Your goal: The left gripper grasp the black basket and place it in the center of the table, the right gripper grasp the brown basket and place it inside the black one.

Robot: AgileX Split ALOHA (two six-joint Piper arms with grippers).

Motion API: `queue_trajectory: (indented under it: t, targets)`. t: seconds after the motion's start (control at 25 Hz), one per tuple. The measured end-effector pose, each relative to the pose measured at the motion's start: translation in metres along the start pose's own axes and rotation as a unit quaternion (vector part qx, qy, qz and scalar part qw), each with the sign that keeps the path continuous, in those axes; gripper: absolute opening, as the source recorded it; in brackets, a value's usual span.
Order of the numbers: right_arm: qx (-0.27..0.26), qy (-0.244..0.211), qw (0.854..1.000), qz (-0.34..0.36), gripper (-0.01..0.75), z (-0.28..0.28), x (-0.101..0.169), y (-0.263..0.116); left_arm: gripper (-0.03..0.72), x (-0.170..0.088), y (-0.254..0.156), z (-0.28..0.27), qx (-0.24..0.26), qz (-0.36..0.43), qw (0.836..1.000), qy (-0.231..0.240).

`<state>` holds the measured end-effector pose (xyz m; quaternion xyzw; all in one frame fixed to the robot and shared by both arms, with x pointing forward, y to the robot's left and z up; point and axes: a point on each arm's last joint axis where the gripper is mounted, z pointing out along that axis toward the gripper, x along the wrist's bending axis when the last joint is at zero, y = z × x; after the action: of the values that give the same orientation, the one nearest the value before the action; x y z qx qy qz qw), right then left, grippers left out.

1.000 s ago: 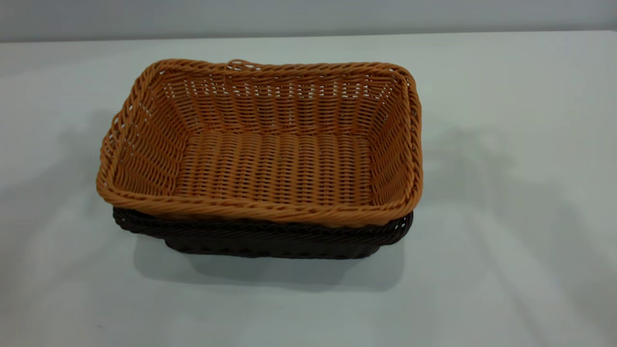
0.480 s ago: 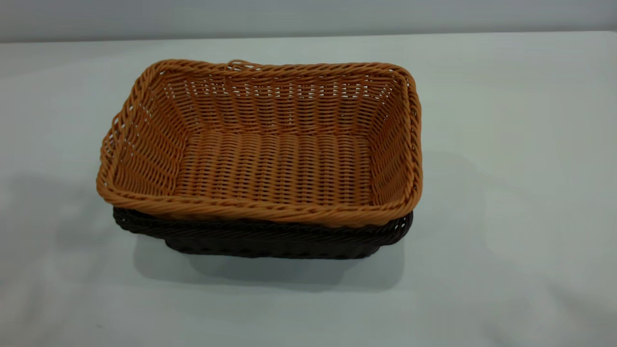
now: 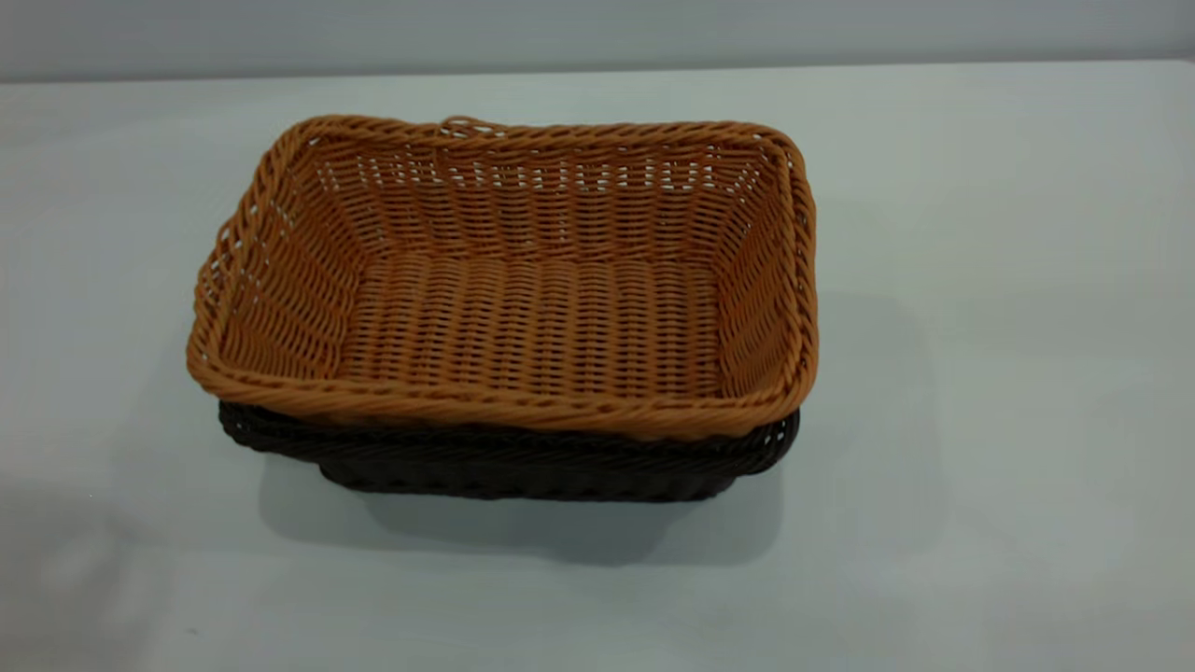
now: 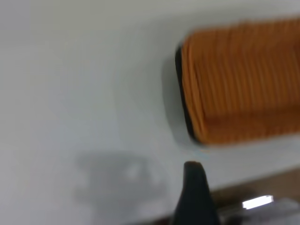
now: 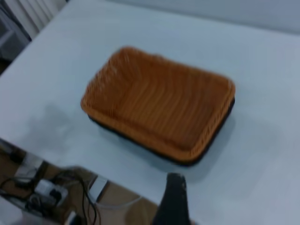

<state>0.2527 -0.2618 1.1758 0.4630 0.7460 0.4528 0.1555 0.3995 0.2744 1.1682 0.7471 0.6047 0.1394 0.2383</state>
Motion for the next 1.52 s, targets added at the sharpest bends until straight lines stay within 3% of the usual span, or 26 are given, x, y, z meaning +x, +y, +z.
queue_trajectory:
  t: [0.16, 0.36, 0.64, 1.04, 1.52]
  targets:
    - [0.023, -0.012, 1.000, 0.004, 0.591, 0.014, -0.006, -0.045, 0.487, -0.003, -0.052, 0.013, 0.029, -0.002, 1.000, -0.003]
    - [0.047, -0.057, 0.997, -0.006, 0.591, 0.035, -0.022, -0.090, 0.487, -0.005, -0.108, 0.026, 0.041, 0.003, 0.999, -0.004]
    - [0.021, -0.100, 0.994, -0.025, 0.591, 0.049, -0.035, -0.121, 0.487, -0.009, -0.165, 0.034, -0.007, 0.023, 1.000, 0.001]
    - [-0.018, -0.104, 0.994, -0.035, 0.591, 0.044, -0.033, -0.131, 0.487, -0.011, -0.199, 0.034, -0.091, 0.041, 0.995, 0.013]
    - [-0.018, -0.104, 0.994, -0.035, 0.591, 0.044, -0.033, -0.131, 0.487, -0.006, -0.202, 0.032, -0.101, 0.001, 0.994, 0.041]
